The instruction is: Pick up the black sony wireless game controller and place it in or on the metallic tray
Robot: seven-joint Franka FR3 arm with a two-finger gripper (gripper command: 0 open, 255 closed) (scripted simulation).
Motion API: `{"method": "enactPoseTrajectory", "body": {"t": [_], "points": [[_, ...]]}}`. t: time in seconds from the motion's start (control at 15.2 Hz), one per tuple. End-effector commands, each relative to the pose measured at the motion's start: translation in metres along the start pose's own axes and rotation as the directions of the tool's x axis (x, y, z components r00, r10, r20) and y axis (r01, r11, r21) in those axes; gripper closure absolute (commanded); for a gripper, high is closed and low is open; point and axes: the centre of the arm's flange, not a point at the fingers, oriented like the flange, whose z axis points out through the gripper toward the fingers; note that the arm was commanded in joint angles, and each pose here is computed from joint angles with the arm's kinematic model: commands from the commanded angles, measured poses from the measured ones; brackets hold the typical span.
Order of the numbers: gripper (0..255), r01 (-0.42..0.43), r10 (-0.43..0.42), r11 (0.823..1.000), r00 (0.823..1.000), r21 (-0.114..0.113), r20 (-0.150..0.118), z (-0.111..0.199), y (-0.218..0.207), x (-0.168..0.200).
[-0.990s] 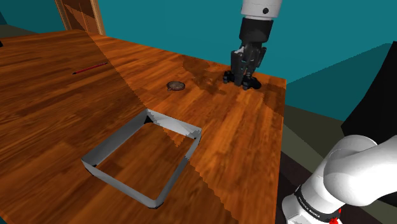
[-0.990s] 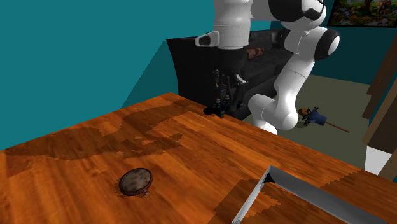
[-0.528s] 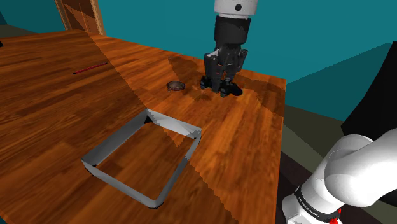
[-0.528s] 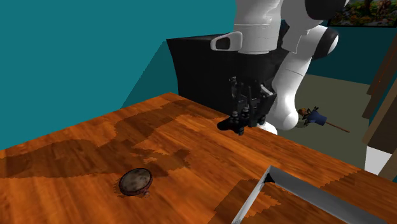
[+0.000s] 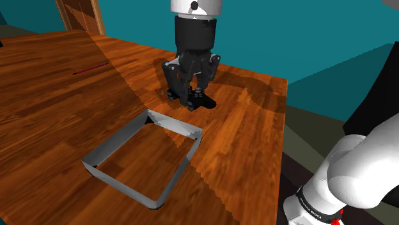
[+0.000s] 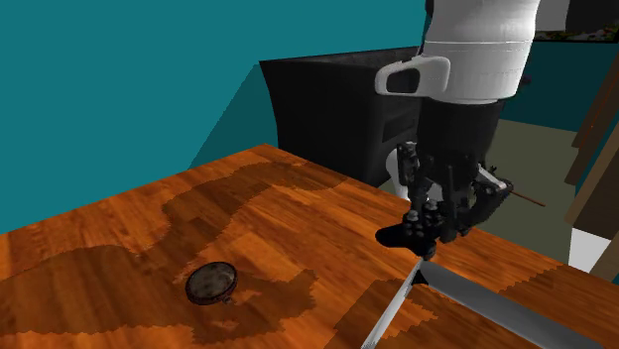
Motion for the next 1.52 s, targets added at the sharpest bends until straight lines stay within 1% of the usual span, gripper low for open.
{"method": "enactPoseTrajectory", "body": {"t": [0.0,0.46,1.32,1.45], "points": [[255,-0.002,0.002,1.0,1.0,0.001,0.0,-0.001,-0.025,0.001],[255,-0.002,0.002,1.0,1.0,0.001,0.0,0.0,-0.113,0.005],[255,-0.002,0.002,1.0,1.0,0.001,0.0,0.068,-0.113,0.007],[255,-0.002,0.002,1.0,1.0,0.001,0.0,0.072,-0.113,0.007]]}}
